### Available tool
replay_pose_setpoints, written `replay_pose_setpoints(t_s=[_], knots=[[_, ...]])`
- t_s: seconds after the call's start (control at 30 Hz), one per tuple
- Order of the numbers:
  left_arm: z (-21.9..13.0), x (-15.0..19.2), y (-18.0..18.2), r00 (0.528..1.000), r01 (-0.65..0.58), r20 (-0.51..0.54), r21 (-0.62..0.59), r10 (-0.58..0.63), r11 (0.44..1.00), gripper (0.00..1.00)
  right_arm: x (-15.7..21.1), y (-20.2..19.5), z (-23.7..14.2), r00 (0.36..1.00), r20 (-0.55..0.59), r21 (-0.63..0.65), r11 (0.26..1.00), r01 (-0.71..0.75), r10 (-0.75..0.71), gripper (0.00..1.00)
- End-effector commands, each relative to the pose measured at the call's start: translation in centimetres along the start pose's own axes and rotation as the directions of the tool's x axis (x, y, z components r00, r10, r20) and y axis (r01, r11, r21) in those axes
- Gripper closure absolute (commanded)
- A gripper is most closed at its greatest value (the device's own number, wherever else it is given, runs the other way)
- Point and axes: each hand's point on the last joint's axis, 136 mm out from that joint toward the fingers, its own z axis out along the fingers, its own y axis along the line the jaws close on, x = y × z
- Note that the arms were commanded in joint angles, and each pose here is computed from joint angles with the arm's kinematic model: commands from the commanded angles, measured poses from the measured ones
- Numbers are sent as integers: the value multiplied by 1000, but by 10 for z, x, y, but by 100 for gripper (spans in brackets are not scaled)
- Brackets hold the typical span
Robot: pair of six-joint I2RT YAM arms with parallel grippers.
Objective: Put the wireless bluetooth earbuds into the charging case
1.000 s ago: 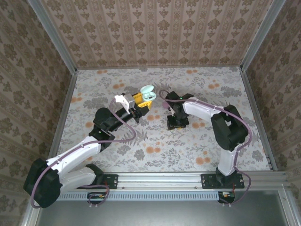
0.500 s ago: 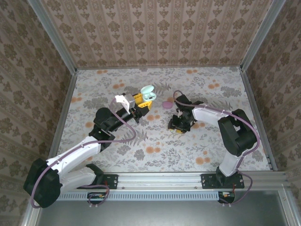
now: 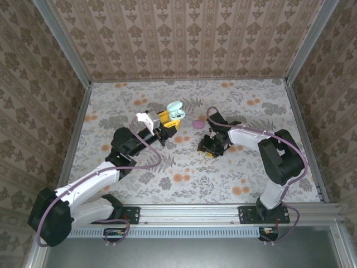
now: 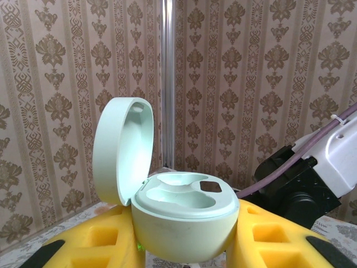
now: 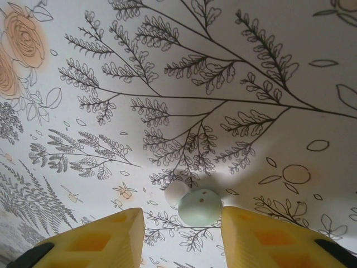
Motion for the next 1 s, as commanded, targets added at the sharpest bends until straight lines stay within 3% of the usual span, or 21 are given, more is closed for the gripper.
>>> replay_pose_setpoints(t_s=[0.0, 0.53, 0.8, 0.97], knots=[[1, -21, 0, 998, -40, 52, 6, 40, 999, 68, 0, 6, 6, 1000, -20, -12, 1000, -4, 4, 57], [3, -20, 0, 998, -39, 47, 7, 38, 999, 68, -18, 36, 15, 993, -53, -33, 994, 102, -103, 58], [2, -19, 0, 999, -35, 42, 4, 34, 999, 68, -22, 23, -6, 986, -2, 47, 985, 168, -168, 58], [3, -20, 0, 998, -38, 42, 4, 38, 999, 68, -13, 15, -4, 973, -45, 41, 973, 227, -225, 61]])
